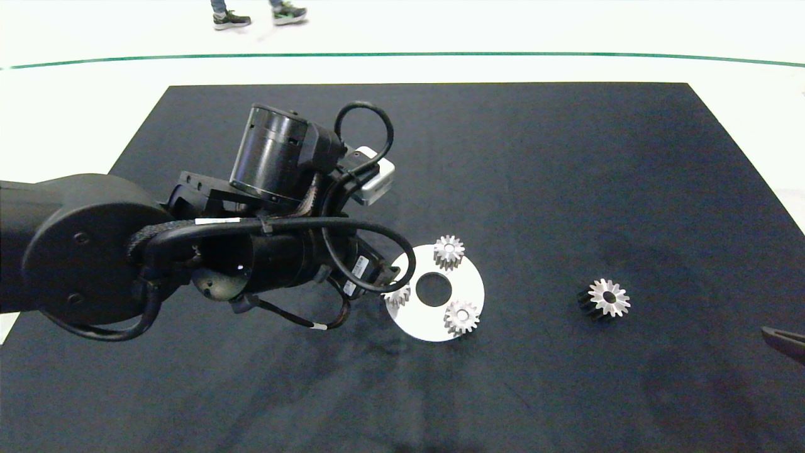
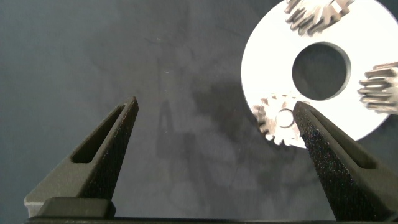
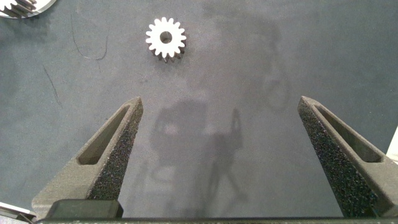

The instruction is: Remove an incorrectly installed larger gear and replace it with the correct smaller gear

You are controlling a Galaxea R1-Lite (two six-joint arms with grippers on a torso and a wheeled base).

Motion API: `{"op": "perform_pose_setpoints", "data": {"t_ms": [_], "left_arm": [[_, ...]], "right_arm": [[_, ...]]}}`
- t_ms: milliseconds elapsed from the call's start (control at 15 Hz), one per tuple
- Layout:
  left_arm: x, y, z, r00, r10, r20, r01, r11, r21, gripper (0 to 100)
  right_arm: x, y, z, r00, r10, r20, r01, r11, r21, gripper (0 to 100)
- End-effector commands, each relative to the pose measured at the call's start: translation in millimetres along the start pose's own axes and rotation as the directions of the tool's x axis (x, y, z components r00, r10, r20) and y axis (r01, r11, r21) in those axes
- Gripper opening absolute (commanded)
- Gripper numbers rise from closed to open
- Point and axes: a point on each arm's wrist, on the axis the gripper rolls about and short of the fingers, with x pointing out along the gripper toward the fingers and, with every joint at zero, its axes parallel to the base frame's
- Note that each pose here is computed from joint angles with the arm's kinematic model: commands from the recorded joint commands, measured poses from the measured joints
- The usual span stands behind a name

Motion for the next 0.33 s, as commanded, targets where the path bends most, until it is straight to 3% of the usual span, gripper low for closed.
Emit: {"op": "perform_pose_setpoints", "data": {"t_ms": [67, 333], "left_arm": [[-33.3, 7.8, -3.2, 1.000, 0.003, 0.008, -0.003, 1.000, -0.015, 100], [-81.4, 9.1, -27.2, 1.000, -0.018, 0.006, 0.019, 0.999, -0.051, 100]], "right_arm": [[-4.1, -0.5, -1.5, 1.000, -0.014, 0.007, 0.014, 1.000, 0.003, 100], [-0.6, -4.5, -10.4, 0.997, -0.069, -0.041, 0.071, 0.996, 0.052, 100]]}}
